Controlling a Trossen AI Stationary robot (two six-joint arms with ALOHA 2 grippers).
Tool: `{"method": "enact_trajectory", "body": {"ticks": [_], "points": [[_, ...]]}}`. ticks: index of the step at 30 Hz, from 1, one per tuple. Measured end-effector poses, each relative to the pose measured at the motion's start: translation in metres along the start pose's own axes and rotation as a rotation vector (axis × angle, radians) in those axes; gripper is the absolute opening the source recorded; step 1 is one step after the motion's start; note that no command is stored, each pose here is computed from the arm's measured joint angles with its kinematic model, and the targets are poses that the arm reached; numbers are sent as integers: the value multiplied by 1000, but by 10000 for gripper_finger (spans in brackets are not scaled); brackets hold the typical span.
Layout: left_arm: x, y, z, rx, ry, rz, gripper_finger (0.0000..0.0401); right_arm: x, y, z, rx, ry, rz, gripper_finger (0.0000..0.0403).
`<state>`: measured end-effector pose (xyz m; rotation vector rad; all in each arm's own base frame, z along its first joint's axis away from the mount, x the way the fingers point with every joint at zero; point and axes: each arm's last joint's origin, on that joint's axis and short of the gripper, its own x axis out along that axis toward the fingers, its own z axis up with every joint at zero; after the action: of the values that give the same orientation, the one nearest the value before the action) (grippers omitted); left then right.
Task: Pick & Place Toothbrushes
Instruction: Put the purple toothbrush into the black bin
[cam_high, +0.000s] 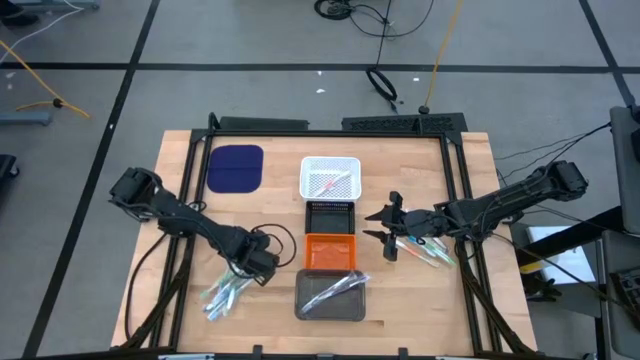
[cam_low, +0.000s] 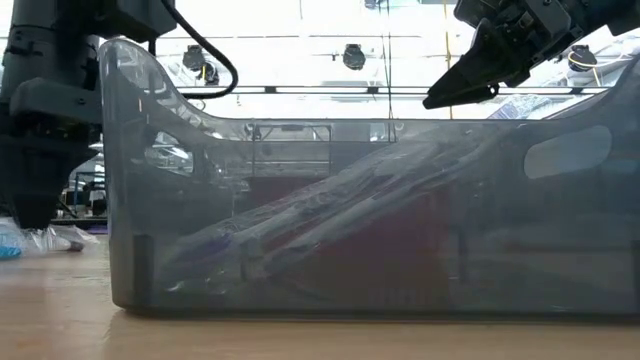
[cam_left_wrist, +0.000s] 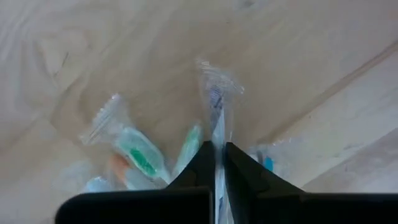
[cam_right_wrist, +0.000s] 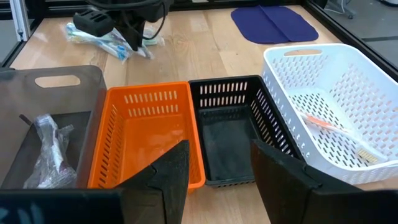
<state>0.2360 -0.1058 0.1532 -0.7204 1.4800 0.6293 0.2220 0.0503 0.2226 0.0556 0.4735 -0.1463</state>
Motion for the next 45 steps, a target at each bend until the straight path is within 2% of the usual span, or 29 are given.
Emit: {"method": "enact_trajectory", "body": {"ticks": [10,15,19,24,30,37,42,45], "points": [[-17,-9,14,84,-73,-27,0,0,0,0,1,-1,-1,161],[-42,-15,21,138,-151,31,0,0,0,0,1,-1,0,161],[-72,-24,27,193,-293,70,0,0,0,0,1,-1,0,161],[-108,-40,34,291,-469,47,0,0,0,1,7,-9,2,161],[-144,-56,42,416,-693,16,0,-1,2,11,35,-110,26,161],[-167,-80,55,625,-941,-110,0,-4,5,29,15,-294,56,161],[-180,-88,67,705,-1078,-165,0,-8,8,40,-12,-399,134,161],[-186,-90,73,742,-1131,-202,0,-10,8,43,-25,-440,135,160]]}}
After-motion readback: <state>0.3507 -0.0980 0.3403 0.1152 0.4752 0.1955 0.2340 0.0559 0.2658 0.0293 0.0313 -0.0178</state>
